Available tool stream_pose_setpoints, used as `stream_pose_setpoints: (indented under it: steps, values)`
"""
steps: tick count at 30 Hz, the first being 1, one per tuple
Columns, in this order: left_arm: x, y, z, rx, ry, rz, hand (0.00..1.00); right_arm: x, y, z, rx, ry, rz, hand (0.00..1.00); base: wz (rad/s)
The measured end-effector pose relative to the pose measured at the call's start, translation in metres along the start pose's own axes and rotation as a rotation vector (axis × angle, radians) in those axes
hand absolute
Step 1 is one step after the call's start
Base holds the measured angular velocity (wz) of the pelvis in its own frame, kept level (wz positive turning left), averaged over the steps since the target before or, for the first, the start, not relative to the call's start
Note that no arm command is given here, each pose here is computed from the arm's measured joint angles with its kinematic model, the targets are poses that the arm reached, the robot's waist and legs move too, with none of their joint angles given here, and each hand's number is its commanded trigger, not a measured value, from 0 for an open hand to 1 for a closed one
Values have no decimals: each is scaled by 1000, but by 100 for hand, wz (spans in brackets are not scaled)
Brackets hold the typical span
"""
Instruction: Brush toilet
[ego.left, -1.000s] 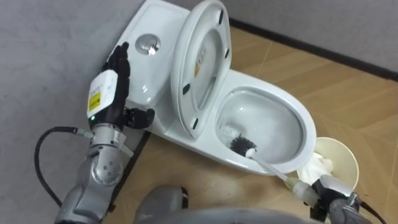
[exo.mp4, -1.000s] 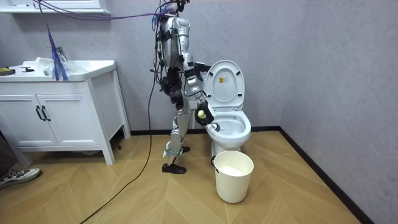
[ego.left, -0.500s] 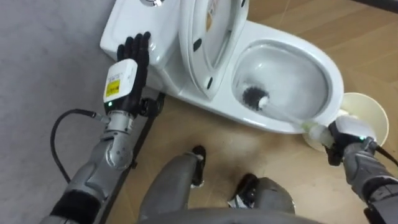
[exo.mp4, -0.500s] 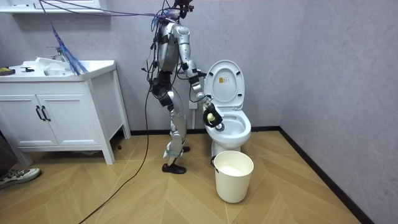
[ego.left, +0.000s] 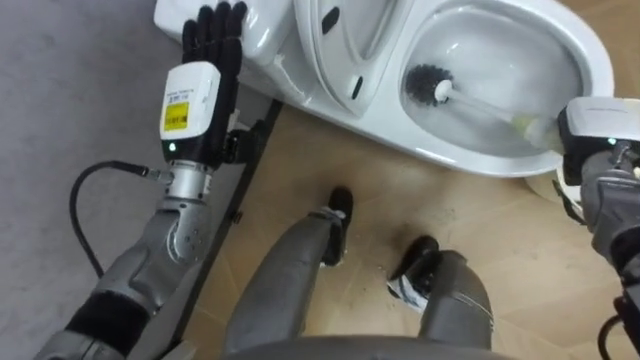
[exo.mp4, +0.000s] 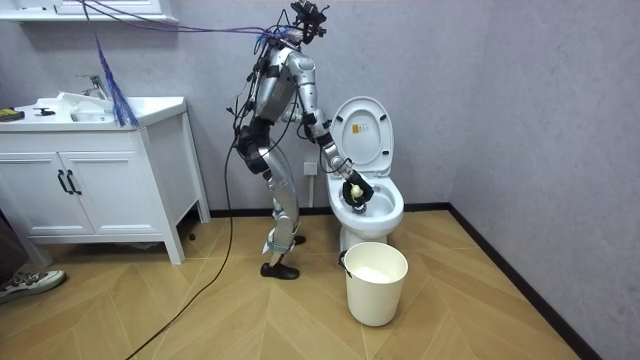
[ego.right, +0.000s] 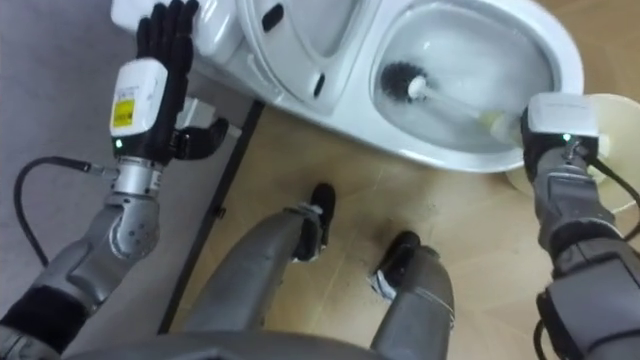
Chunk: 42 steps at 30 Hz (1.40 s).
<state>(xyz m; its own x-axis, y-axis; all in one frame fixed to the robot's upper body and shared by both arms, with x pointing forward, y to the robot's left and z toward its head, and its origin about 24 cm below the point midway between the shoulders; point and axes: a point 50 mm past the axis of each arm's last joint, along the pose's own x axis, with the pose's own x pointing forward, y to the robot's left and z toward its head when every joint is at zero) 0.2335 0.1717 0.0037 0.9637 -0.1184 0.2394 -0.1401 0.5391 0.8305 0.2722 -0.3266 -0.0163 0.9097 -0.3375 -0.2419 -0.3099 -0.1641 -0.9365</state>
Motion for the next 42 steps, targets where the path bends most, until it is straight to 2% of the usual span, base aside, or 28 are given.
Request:
stream_pose_setpoints:
  steps: [4,11,16,26,33,37,42]
  values:
    - [4,12,0,19,-26,35,0,7,-19,-9,1,23,-86,100,0]
    - [5,12,2,24,-22,43,0,8,-24,-10,-24,19,-126,100,4]
    - [8,12,4,21,-31,52,0,6,-27,3,-169,-47,-168,100,-2]
    - [-6,1,-6,5,42,54,0,-14,7,30,-157,-65,-61,100,-6]
    - [-4,0,-8,-11,92,56,0,-1,-4,19,-172,-19,-37,100,-3]
    - [2,-1,-3,-10,67,46,0,7,-16,2,-193,13,-36,100,17]
    - [7,3,3,-18,45,69,0,10,-25,3,-229,-7,-70,100,1]
